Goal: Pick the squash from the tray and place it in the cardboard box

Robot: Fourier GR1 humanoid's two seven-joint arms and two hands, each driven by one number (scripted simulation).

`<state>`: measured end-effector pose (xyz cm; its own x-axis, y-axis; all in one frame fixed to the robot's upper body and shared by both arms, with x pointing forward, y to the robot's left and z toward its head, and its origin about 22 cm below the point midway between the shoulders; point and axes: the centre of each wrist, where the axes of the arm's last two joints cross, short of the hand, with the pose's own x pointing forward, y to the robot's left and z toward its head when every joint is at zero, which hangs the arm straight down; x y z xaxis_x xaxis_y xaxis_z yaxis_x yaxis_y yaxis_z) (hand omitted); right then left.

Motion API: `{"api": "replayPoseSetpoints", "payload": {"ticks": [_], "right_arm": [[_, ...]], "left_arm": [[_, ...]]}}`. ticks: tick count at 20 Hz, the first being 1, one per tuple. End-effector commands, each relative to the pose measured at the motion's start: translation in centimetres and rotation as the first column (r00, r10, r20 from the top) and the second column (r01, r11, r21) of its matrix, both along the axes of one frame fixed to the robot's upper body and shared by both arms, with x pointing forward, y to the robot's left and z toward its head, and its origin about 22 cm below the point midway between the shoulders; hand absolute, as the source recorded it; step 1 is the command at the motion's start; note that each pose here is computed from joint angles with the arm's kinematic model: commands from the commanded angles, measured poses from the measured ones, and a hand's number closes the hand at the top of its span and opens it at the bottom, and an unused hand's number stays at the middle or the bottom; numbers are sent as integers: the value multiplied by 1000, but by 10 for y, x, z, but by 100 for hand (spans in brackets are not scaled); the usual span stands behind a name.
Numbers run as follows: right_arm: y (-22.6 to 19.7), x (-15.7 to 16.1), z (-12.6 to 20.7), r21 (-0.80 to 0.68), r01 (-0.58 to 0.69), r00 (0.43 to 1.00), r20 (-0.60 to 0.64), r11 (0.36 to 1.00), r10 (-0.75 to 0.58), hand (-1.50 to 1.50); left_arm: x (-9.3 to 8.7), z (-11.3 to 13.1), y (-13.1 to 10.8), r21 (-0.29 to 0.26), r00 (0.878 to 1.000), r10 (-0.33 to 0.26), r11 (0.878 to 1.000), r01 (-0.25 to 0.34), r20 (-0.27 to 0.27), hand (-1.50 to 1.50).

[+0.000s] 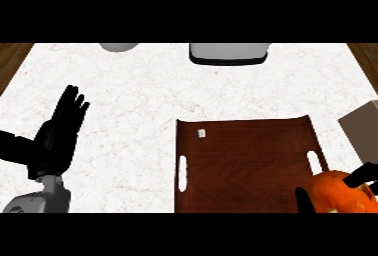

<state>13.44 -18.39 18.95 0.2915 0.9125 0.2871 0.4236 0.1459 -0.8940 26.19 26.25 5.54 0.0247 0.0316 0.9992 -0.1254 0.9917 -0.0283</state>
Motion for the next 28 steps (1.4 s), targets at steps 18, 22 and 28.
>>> {"api": "replayPoseSetpoints", "payload": {"ticks": [18,22,28], "right_arm": [[-219,76,-30,-105,57,967,-242,993,-81,150],[-245,78,-58,-140,112,835,-524,984,-170,-150],[-281,102,-67,38,64,925,-377,997,-45,-150]], "left_arm": [[10,4,8,18,1000,-7,1000,7,8,0],[5,2,2,17,1000,-20,1000,19,17,0],[-4,4,-5,8,1000,-18,1000,18,-4,0]]}}
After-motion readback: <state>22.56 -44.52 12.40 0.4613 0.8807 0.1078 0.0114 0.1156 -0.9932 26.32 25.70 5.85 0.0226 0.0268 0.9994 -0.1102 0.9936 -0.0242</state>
